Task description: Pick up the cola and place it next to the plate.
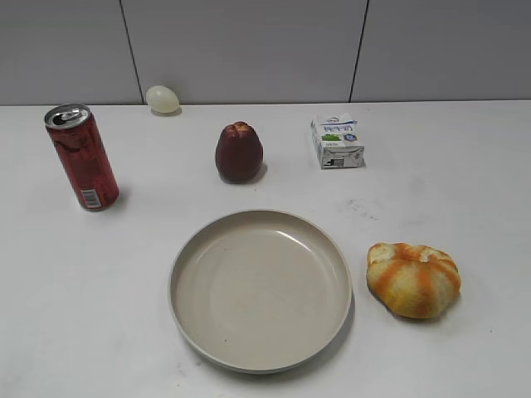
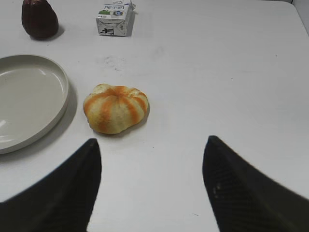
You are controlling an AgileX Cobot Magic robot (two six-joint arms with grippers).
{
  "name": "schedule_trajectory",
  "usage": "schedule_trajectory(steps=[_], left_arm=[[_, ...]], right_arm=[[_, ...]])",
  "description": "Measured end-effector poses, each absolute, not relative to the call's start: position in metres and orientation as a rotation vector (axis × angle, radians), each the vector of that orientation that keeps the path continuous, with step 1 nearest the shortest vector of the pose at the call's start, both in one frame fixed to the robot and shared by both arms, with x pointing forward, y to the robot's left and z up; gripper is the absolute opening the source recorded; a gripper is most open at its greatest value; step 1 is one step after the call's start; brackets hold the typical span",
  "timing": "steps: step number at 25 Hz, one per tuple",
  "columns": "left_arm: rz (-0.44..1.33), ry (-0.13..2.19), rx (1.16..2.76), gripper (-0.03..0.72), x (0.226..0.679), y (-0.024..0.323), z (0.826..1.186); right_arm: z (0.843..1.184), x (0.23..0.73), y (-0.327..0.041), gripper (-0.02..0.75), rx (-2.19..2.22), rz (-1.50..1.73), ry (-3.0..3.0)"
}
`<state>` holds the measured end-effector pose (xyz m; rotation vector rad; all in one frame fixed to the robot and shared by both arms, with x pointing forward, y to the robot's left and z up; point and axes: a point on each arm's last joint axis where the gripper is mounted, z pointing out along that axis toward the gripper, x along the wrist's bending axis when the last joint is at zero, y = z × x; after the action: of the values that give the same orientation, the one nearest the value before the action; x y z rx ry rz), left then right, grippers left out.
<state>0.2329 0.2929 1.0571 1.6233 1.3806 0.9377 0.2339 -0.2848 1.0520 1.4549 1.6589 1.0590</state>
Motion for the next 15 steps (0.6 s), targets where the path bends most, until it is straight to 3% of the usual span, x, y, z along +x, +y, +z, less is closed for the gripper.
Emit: schedule_trajectory(steps=[7, 15], left_arm=[[1.023, 1.314, 1.516, 0.554, 0.254, 0.294, 1.081], [0.89, 1.381, 1.558, 0.595, 0.322, 0.289, 1.089]], right_arm=[[1.052, 0.234, -0.285, 0.532, 1.455, 1.059, 1.659], [1.052, 0.234, -0.285, 0.532, 1.455, 1.059, 1.659]])
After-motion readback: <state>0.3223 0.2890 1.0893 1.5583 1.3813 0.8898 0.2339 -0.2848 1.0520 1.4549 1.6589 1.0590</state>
